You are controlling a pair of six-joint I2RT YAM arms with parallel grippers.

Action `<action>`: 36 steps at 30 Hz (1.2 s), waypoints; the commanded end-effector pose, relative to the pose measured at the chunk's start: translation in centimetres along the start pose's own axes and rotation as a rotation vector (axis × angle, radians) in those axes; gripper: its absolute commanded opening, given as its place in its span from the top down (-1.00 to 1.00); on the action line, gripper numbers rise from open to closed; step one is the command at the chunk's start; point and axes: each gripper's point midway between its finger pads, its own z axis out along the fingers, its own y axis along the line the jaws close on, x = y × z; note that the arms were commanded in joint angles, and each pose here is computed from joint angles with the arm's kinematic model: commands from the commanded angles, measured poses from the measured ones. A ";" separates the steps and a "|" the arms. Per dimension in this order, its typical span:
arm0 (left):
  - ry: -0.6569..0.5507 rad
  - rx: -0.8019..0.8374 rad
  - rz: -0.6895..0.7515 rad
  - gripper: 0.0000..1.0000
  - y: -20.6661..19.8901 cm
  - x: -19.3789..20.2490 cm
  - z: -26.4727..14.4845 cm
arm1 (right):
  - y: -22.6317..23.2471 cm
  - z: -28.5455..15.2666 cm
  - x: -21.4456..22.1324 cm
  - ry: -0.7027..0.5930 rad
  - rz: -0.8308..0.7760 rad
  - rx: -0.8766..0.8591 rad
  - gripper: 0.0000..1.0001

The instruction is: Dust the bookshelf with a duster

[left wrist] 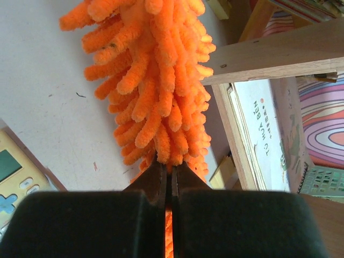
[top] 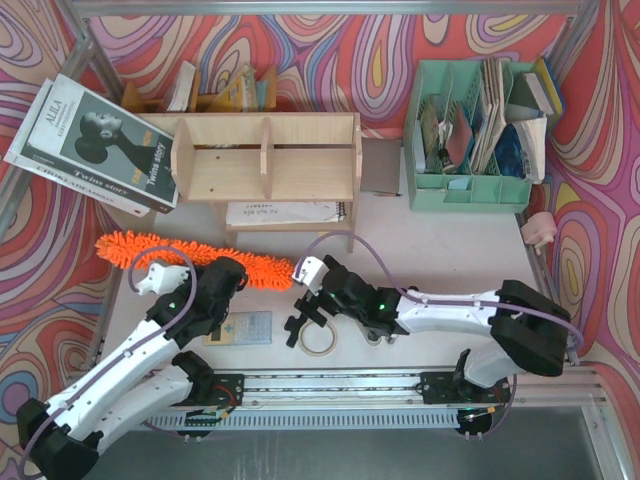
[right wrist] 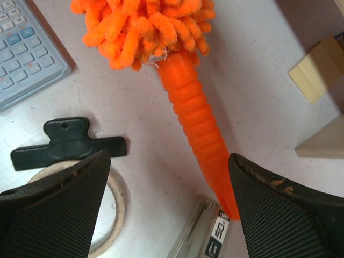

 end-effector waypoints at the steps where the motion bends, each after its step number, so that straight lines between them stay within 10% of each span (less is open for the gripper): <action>1: -0.015 0.007 -0.020 1.00 0.0 -0.9 -0.4 | -0.8 1.6 -3.8 -0.109 -0.040 0.049 -0.61; 24: 0.130 0.051 -0.121 1.00 1.3 -0.3 -2.3 | 1.7 3.2 -3.9 -0.093 -0.089 -0.137 -0.30; 36: 0.159 0.068 -0.142 1.00 1.2 -0.1 -2.7 | 1.7 3.2 -3.2 -0.056 -0.096 -0.138 0.17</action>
